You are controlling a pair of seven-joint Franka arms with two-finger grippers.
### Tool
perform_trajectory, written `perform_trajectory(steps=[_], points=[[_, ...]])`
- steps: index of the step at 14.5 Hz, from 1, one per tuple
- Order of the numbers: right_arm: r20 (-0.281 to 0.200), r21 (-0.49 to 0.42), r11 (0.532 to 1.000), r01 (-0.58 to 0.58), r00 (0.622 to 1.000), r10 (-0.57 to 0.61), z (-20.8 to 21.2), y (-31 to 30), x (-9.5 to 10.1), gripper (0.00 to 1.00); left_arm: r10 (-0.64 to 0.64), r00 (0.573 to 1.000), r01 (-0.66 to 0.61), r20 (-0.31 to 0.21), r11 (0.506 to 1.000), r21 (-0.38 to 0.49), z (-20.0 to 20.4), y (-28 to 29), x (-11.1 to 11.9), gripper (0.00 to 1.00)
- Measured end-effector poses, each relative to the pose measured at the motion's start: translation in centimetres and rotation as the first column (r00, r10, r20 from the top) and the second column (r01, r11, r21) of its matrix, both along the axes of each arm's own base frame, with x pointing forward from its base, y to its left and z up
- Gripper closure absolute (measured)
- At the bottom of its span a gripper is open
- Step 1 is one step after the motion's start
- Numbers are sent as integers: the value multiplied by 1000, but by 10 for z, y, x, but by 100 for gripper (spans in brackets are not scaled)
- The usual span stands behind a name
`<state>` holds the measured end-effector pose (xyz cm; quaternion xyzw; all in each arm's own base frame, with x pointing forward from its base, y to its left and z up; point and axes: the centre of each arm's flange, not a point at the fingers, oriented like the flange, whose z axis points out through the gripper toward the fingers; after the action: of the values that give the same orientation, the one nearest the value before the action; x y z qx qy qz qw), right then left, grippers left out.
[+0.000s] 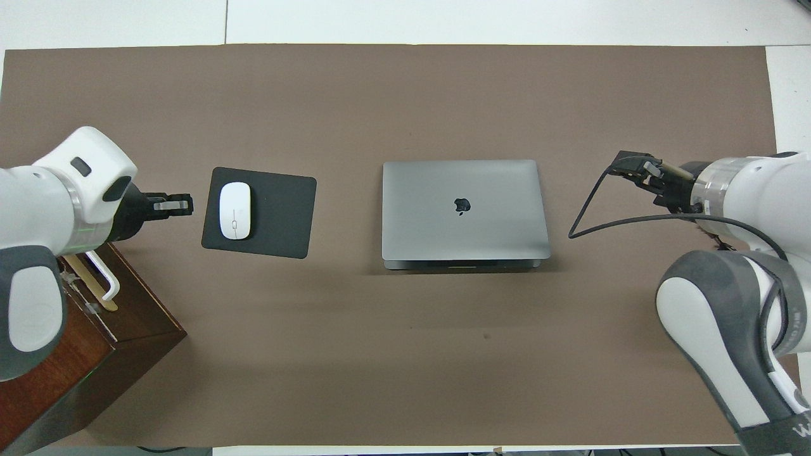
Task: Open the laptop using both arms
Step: 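Move the right gripper toward the laptop while the left gripper advances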
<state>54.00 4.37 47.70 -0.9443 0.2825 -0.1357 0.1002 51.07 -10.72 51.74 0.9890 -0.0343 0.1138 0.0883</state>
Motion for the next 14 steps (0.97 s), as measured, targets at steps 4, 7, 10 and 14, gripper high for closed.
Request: perform_trajectory(steps=[4,7,10,14], points=[[-60,139,978,157,987,-150,-12,32,-8,0,-104,993,104,52,995,4,-31,-35,-34,99],[-98,177,957,228,972,-213,-17,53,-13,0,-160,979,162,124,987,-11,-54,-69,-61,99],[-93,194,945,262,964,-248,-26,69,-19,0,-204,964,209,168,978,-13,-85,-93,-87,99],[-73,226,931,287,958,-277,-40,101,-30,0,-238,942,249,235,968,-20,-112,-118,-117,99]])
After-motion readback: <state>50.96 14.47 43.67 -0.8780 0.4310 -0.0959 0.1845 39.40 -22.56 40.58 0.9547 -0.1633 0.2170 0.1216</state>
